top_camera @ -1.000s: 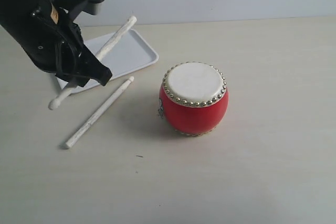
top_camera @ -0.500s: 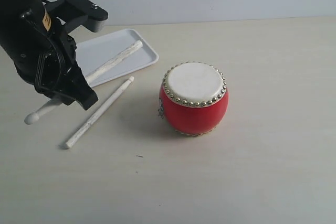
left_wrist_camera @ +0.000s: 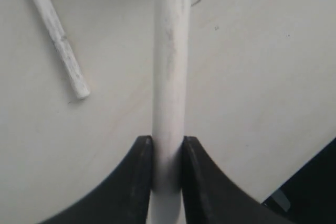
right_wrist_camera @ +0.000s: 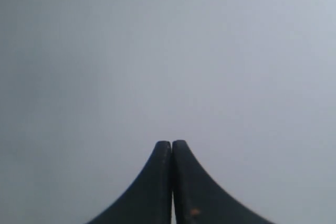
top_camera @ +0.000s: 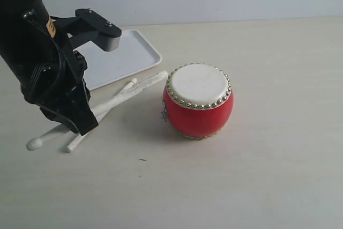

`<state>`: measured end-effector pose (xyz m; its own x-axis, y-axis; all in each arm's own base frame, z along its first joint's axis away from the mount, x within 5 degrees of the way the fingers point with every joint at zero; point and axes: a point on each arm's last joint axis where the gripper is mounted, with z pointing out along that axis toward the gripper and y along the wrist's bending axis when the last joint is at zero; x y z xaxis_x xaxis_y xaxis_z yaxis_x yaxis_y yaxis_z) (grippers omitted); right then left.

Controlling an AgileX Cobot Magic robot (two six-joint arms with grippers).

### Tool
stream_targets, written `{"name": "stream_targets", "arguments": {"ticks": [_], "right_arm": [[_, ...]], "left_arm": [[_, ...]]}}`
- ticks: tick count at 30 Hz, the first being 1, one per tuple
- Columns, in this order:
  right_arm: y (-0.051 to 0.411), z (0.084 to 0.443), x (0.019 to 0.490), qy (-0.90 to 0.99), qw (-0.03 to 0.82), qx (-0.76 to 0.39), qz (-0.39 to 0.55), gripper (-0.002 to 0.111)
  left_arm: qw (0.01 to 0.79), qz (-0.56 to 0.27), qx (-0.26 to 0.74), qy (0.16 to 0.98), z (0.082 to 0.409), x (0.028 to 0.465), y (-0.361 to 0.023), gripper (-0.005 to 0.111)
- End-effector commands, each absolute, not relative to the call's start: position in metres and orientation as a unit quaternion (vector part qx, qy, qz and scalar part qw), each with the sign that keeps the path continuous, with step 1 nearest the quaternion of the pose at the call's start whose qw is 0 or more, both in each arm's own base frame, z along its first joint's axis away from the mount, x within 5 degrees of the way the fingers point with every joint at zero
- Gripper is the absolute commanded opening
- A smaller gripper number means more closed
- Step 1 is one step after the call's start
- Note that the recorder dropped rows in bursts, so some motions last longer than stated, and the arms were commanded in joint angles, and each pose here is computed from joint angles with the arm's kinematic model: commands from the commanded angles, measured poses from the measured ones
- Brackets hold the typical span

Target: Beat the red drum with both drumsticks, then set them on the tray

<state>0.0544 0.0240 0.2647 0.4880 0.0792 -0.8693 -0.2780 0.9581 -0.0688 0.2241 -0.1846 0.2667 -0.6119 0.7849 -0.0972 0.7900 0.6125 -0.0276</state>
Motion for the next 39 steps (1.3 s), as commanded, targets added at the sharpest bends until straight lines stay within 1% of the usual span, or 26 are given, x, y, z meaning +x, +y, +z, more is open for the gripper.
{"name": "stream_targets", "arguments": {"ticks": [1, 4, 6, 10, 13, 16, 17, 19, 21, 23, 25, 27, 29, 30, 31, 32, 33, 34, 35, 36, 39], "right_arm": [[0.041, 0.301, 0.06, 0.497, 0.835, -0.2, 0.127, 0.0], [0.051, 0.335, 0.08, 0.509, 0.805, -0.29, 0.091, 0.0], [0.055, 0.352, 0.104, 0.536, 0.772, -0.335, 0.066, 0.0], [0.062, 0.363, 0.152, 0.582, 0.679, -0.448, 0.021, 0.0], [0.074, 0.369, 0.184, 0.617, 0.648, -0.439, 0.078, 0.0], [0.082, 0.357, 0.21, 0.616, 0.628, -0.473, 0.05, 0.0], [0.082, 0.353, 0.218, 0.622, 0.624, -0.472, 0.027, 0.0], [0.075, 0.346, 0.234, 0.652, 0.618, -0.437, -0.044, 0.0], [0.06, 0.338, 0.253, 0.686, 0.595, -0.383, -0.168, 0.0], [0.046, 0.326, 0.269, 0.701, 0.541, -0.358, -0.297, 0.0], [0.038, 0.314, 0.279, 0.699, 0.478, -0.367, -0.385, 0.0], [0.036, 0.298, 0.287, 0.708, 0.405, -0.396, -0.421, 0.0], [0.041, 0.282, 0.29, 0.727, 0.333, -0.441, -0.407, 0.0], [0.053, 0.273, 0.287, 0.732, 0.292, -0.497, -0.363, 0.0], [0.063, 0.27, 0.284, 0.726, 0.282, -0.53, -0.335, 0.0], [0.084, 0.269, 0.271, 0.706, 0.276, -0.59, -0.279, 0.0], [0.097, 0.27, 0.261, 0.679, 0.271, -0.635, -0.249, 0.0], [0.118, 0.275, 0.238, 0.622, 0.272, -0.71, -0.185, 0.002], [0.127, 0.281, 0.227, 0.595, 0.286, -0.735, -0.159, 0.005], [0.135, 0.295, 0.208, 0.572, 0.317, -0.745, -0.131, 0.01], [0.137, 0.313, 0.172, 0.532, 0.354, -0.76, -0.117, 0.015]], "left_arm": [[0.03, -0.042, 0.449, 0.892, 0.269, 0.219, -0.185, 0.0], [0.03, -0.044, 0.453, 0.89, 0.269, 0.219, -0.185, 0.0], [0.029, -0.046, 0.458, 0.887, 0.269, 0.219, -0.186, 0.0], [0.029, -0.048, 0.465, 0.884, 0.269, 0.219, -0.186, 0.0], [0.029, -0.05, 0.464, 0.884, 0.269, 0.218, -0.186, 0.0], [0.03, -0.05, 0.463, 0.885, 0.269, 0.218, -0.186, 0.0], [0.03, -0.05, 0.462, 0.885, 0.269, 0.219, -0.186, 0.0], [0.03, -0.05, 0.461, 0.885, 0.269, 0.219, -0.186, 0.0], [0.03, -0.05, 0.461, 0.885, 0.269, 0.219, -0.186, 0.0], [0.03, -0.05, 0.461, 0.885, 0.269, 0.219, -0.186, 0.0], [0.03, -0.05, 0.461, 0.886, 0.269, 0.219, -0.186, 0.0], [0.03, -0.05, 0.461, 0.886, 0.269, 0.219, -0.186, 0.0], [0.03, -0.05, 0.461, 0.886, 0.269, 0.219, -0.186, 0.0], [0.03, -0.051, 0.46, 0.886, 0.269, 0.219, -0.186, 0.0], [0.029, -0.053, 0.459, 0.886, 0.269, 0.218, -0.186, 0.0], [0.027, -0.064, 0.456, 0.887, 0.27, 0.217, -0.188, 0.0], [0.027, -0.065, 0.456, 0.887, 0.27, 0.217, -0.188, 0.0], [0.026, -0.073, 0.453, 0.888, 0.27, 0.216, -0.189, 0.0], [0.025, -0.075, 0.454, 0.888, 0.27, 0.216, -0.189, 0.0], [0.025, -0.075, 0.454, 0.888, 0.27, 0.216, -0.189, 0.0], [0.023, -0.094, 0.463, 0.881, 0.271, 0.214, -0.192, 0.0]]}}
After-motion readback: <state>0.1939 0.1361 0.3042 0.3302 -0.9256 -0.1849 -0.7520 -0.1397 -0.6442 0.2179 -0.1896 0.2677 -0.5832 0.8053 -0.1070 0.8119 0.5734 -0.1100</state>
